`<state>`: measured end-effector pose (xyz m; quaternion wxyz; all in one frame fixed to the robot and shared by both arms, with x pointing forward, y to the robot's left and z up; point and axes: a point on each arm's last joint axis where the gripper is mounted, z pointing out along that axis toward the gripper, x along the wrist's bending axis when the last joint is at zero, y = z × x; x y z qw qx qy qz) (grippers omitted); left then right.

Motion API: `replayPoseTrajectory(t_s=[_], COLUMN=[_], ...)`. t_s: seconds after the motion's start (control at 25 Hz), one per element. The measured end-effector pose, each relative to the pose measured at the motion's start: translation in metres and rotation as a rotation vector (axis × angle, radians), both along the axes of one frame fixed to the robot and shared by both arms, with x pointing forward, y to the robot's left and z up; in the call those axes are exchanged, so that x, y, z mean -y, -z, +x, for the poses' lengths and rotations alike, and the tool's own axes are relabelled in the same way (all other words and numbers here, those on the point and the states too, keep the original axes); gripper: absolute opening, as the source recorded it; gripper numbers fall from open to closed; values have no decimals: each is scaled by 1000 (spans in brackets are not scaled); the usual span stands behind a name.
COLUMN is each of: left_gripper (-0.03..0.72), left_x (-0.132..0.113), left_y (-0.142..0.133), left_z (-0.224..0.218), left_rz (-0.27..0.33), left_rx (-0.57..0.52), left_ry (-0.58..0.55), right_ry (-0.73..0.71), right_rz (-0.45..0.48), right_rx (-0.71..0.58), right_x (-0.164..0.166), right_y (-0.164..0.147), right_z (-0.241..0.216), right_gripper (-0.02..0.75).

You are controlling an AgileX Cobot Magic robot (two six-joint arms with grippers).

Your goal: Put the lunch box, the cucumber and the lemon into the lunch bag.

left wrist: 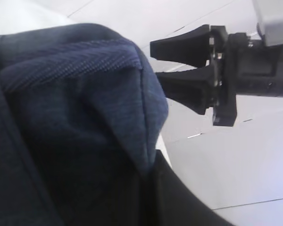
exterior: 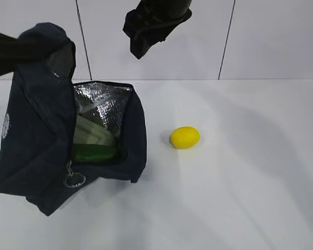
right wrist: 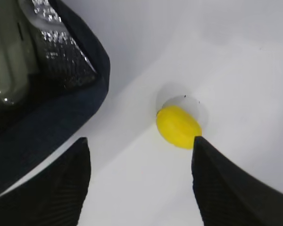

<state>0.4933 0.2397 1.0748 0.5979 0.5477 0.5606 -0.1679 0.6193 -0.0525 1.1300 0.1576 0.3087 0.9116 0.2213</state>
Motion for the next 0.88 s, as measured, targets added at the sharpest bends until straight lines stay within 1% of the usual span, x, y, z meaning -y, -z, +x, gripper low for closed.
replayPoseTrajectory(t_s=[0.12,0.32,0.56,0.68,0.76,0.88], left_gripper=[-7,-7,-7,-7,-7,-7], left_x=[0,0,0,0,0,0], left_y=[10,11,14,14,15,15], left_z=[-4,-5,-6,-6,-6,-6], left_rz=[17,35,78,86,91,93], left_rx=[-9,19,52,59,60,61], left_ry=[4,18,41,45,48,49], right_ry=[11,43,88,96,80,7], right_rz=[-35,-103,-105,-116,-133,-172], right_rx=[-51,-157,-161,-170,-177,-174], right_x=[4,24,49,60,64,68], right_y=[14,42,37,41,45,51], right_z=[-4,-11,-9,-6,-5,-4], right_gripper=[515,515,515,515,515,515])
